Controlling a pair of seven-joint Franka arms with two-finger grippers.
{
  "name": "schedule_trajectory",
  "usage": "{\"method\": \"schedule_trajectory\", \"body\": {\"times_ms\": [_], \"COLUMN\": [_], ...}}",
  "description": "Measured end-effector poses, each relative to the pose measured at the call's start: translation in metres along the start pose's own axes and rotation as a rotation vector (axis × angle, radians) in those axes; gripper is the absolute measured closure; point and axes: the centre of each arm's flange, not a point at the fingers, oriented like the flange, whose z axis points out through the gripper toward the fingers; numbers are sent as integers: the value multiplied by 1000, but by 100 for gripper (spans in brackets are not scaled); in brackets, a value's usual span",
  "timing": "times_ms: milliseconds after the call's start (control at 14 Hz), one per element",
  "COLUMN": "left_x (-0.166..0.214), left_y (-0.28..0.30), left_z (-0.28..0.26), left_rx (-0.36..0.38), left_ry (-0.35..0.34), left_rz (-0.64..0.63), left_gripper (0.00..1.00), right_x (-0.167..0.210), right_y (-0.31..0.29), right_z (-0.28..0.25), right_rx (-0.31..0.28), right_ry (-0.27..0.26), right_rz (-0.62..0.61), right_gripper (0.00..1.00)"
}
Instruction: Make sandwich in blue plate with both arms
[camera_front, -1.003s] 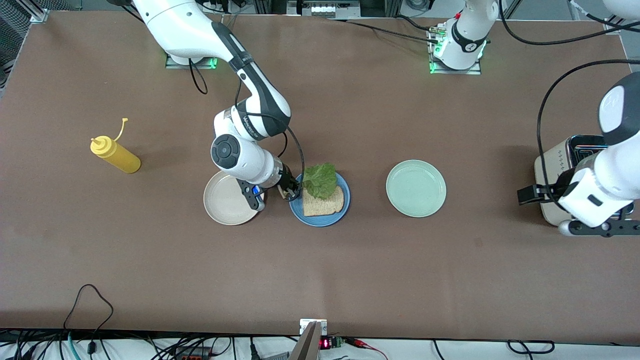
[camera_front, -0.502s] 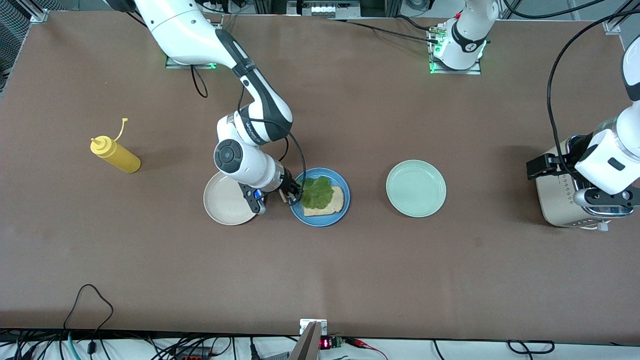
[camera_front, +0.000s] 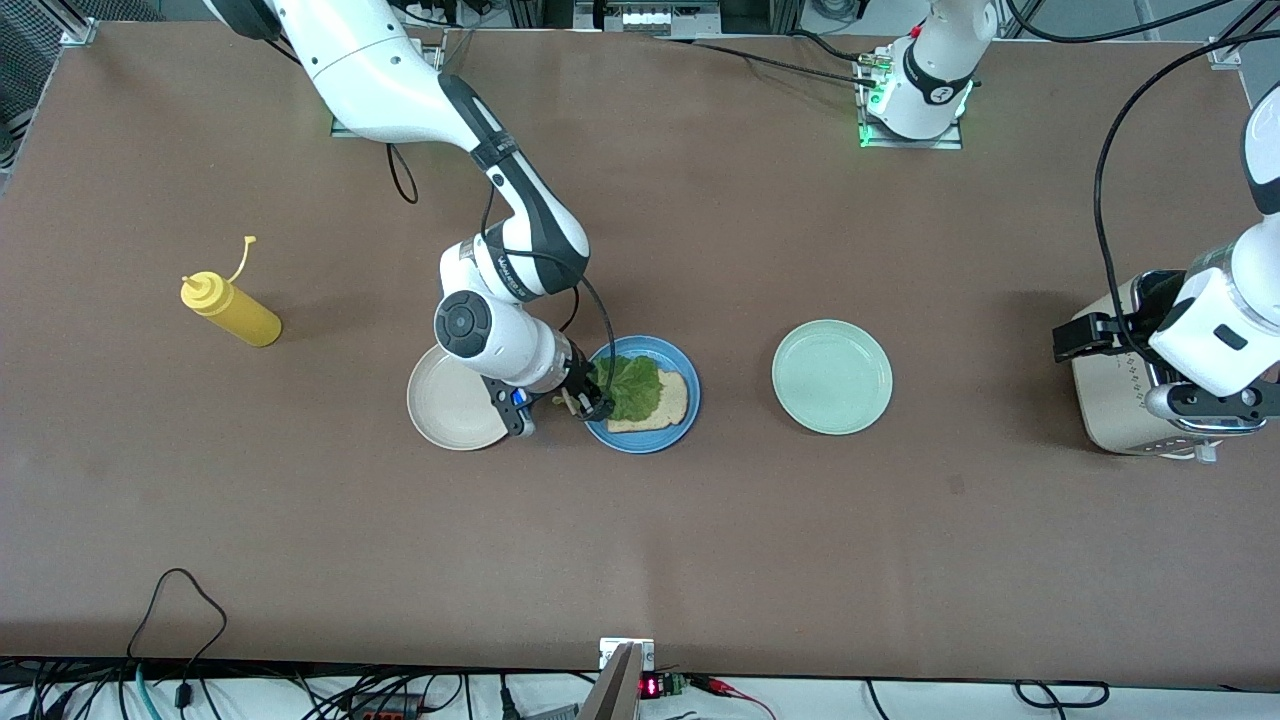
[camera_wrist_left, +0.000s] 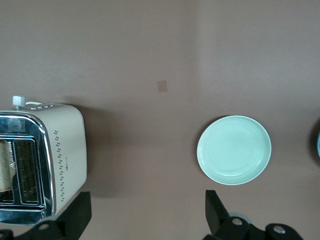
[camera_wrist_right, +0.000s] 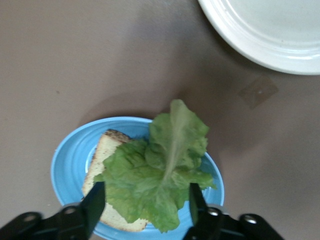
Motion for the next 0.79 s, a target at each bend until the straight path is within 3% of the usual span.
{"method": "schedule_trajectory", "body": {"times_ms": [143,430,645,788], "left_x": [4,-4,-29,-41], "left_y": [-9,-28,-22,-21], "left_z": [6,16,15,16], "left_rx": [-43,-78,-65,-59], "left_ry": [3,56,20,-14], "left_rz": [-9,-22,-15,-13], "left_gripper": [0,0,0,0], "right_x": [4,35,71,91], "right_y": [-8,-8,16,38], "right_z": [-22,-116,-183,-219], "right_rx": [23,-9,-110,-196], "right_ry": [22,16,-44,-55], "right_rz": [-18,-122,-217,-278], "right_gripper": [0,0,0,0]}}
